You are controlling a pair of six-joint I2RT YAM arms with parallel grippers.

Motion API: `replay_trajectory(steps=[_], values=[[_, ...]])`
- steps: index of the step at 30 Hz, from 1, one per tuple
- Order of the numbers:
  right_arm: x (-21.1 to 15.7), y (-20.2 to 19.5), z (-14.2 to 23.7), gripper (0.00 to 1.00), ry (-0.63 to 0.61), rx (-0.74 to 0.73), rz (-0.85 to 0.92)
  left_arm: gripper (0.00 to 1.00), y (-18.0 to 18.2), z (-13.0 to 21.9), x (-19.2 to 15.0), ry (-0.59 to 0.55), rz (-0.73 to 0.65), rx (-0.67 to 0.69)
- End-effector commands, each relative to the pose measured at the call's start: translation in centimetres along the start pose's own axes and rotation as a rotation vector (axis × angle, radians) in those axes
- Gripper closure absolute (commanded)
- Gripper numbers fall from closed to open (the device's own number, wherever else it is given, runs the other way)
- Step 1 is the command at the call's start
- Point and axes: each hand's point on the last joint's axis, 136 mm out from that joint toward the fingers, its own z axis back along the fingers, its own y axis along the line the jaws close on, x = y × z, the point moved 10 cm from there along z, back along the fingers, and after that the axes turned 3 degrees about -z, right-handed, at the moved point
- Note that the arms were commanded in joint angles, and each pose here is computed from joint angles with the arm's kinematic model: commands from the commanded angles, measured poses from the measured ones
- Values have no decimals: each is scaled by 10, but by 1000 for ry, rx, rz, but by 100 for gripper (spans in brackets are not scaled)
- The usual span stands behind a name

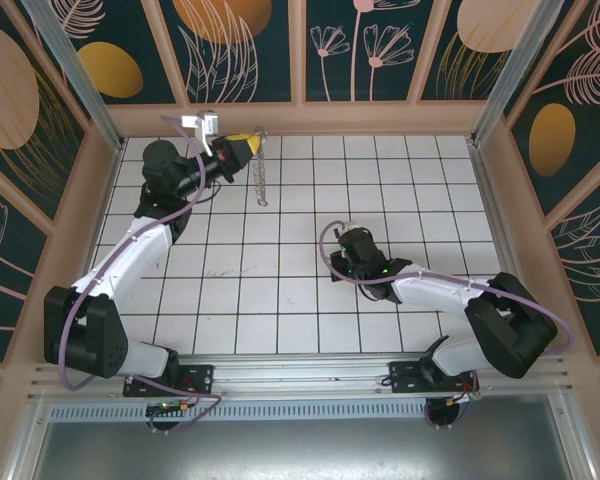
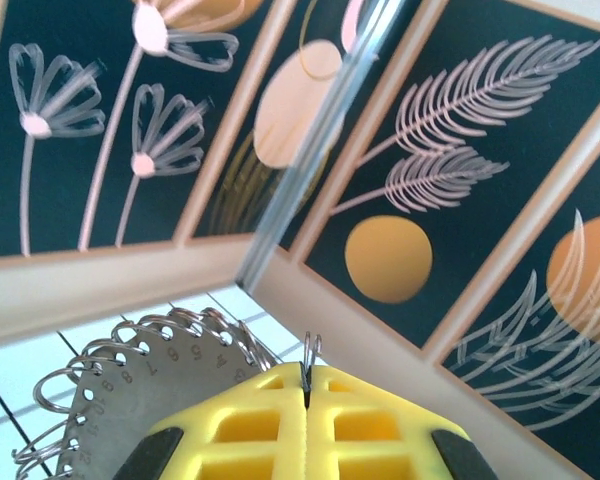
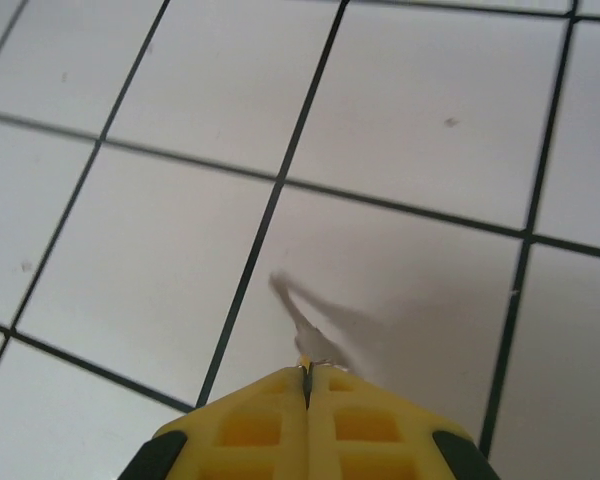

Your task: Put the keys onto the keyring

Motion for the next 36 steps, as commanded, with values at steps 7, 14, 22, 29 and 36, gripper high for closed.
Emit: replay_trajectory(steps=[7,14,22,29,36], values=[[-1,-10,21,96,-7,56,-141,100,-16,12,-25,-35,36,-15],[-28,-25,20,96,47,8,-200,100,-15,14,-32,-20,41,-9],[-49,-34,19,96,102,-25,-263,100,-14,12,-32,-18,37,-17],[-55,-40,25,68,116,-68,-296,100,-14,11,-33,-14,40,-26],[-30,-36,33,62,70,-66,-269,100,-14,10,-33,-14,38,-36]])
